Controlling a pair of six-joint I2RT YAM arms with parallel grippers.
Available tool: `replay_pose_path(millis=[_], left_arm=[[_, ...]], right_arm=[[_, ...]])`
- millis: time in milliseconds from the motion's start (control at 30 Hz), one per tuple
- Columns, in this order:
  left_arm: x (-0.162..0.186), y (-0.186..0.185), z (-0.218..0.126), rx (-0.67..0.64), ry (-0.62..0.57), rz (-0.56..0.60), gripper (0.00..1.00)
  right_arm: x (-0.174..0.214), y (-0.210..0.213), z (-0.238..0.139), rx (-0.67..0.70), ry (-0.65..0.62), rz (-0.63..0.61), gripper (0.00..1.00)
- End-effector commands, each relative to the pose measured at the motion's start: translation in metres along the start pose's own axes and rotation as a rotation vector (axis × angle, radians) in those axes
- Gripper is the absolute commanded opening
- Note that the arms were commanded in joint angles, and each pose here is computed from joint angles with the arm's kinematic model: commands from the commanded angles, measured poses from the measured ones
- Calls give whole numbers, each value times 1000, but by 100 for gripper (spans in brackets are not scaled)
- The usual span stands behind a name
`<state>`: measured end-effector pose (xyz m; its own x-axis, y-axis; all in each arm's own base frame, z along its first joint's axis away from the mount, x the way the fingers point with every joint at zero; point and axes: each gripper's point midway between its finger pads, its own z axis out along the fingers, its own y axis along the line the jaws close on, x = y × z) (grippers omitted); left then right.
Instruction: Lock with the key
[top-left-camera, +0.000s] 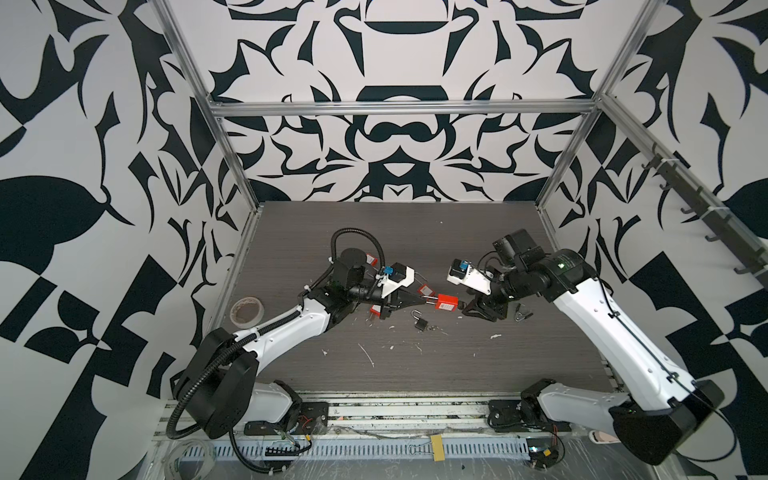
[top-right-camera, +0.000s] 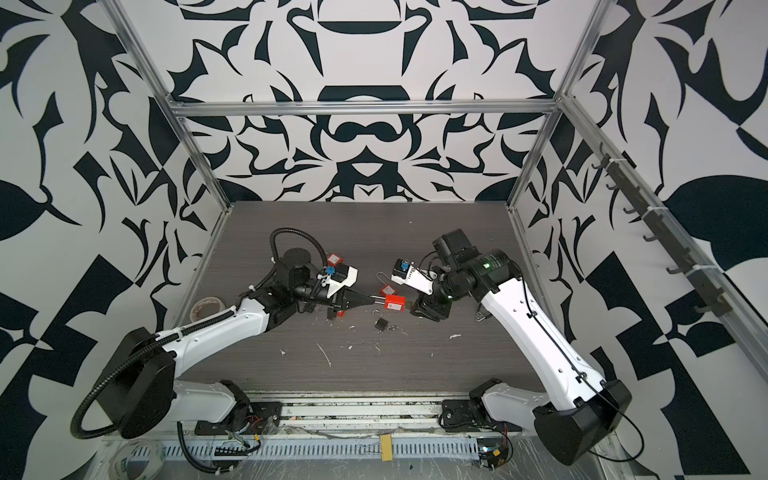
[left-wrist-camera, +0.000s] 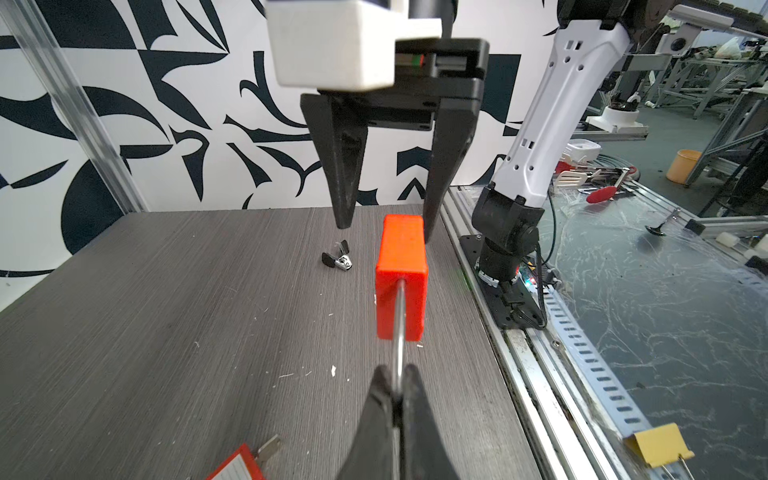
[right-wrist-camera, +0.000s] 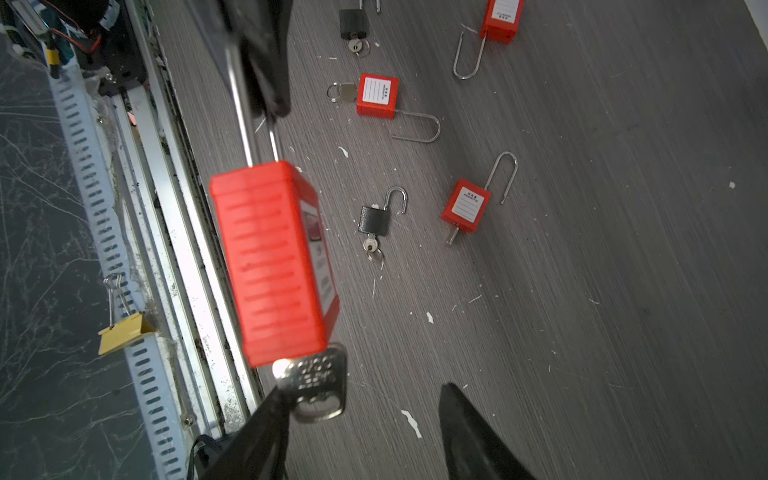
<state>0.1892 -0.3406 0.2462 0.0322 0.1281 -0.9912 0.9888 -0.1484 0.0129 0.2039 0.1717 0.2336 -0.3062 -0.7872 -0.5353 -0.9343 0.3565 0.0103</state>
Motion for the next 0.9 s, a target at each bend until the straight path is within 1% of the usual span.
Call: replay_pose_path(millis=[0, 167, 300, 367, 433, 467, 533, 700, 867], left_arm=[[-14, -5, 1, 30, -35, 31, 0], [-12, -6, 4, 36, -33, 22, 0], [-11, -4, 4, 23, -31, 23, 0], [-12, -3, 4, 18, -32, 25, 0], [-13, -3, 4, 16, -33, 28, 0], [-12, -2, 4, 15, -32, 27, 0], [-11, -1, 5, 17, -30, 25, 0], [-9, 0, 7, 28, -24, 13, 0], [-8, 0, 8, 36, -24, 11, 0]], right_arm=[[-9, -9, 7, 23, -45, -13, 58], [-15, -21, 10, 100, -96, -61, 57], [-9, -19, 11, 127, -108, -144, 57], [-2, -14, 10, 128, -102, -181, 55], [11, -5, 12, 102, -65, -212, 53], [17, -1, 11, 89, -45, -227, 50], [19, 4, 8, 80, -40, -233, 49], [3, 9, -11, 111, -131, -230, 51], [-16, 10, -17, 72, -180, -217, 45]])
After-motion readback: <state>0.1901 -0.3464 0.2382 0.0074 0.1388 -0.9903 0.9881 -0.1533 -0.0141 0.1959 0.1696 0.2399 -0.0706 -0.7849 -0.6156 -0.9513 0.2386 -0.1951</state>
